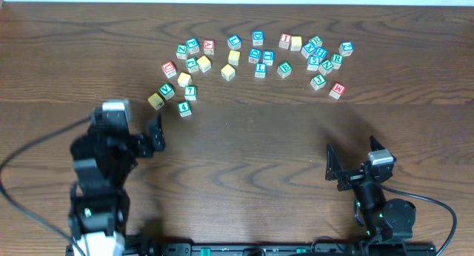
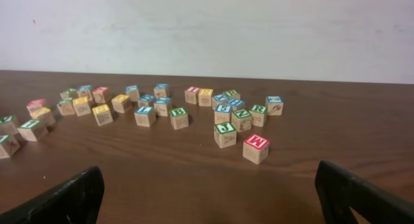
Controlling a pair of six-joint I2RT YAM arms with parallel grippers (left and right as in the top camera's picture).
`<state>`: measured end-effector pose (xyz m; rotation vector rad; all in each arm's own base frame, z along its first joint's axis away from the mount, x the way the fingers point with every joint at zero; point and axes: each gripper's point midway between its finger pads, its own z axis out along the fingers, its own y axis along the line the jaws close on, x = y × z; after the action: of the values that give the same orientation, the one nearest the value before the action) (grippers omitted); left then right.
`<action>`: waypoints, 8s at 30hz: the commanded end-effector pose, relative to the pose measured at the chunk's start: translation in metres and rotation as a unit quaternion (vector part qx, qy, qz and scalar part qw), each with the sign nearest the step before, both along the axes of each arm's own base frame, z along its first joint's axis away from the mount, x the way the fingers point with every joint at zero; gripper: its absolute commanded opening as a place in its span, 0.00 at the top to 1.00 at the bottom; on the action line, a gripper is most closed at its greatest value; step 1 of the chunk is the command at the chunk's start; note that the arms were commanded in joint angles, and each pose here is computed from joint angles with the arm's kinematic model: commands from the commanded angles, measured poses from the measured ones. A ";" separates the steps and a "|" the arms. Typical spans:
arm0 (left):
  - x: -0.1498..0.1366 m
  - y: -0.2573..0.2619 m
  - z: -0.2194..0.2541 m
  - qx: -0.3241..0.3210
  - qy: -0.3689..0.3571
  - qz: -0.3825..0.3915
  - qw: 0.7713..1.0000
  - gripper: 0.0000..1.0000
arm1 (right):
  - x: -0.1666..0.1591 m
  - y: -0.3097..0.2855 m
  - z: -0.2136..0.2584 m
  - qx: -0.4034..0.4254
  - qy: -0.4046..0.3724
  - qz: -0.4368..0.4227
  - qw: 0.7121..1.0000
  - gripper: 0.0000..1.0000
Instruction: Spell out CORL
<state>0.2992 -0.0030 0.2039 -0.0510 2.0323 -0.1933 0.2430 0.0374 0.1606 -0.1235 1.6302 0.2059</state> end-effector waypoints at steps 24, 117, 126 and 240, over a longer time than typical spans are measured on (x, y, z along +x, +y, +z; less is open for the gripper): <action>0.065 -0.019 0.059 0.000 0.294 -0.110 0.949 0.02 | 0.000 0.000 -0.002 -0.005 0.001 0.000 1.000 0.01; 0.188 -0.083 -0.071 0.045 0.303 -0.119 0.945 0.00 | 0.071 0.037 0.124 -0.041 0.370 0.138 0.918 0.01; 0.188 -0.069 -0.120 0.082 0.352 -0.098 0.927 0.25 | 0.072 0.042 0.118 -0.031 0.381 0.153 0.911 0.01; 0.102 -0.203 -0.196 0.048 0.387 -0.051 0.919 0.77 | 0.070 0.039 0.113 -0.034 0.391 0.145 0.908 0.01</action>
<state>0.4001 -0.2132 0.0225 0.0759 2.8289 -0.2084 0.3112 0.0775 0.2680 -0.3649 2.4385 0.4810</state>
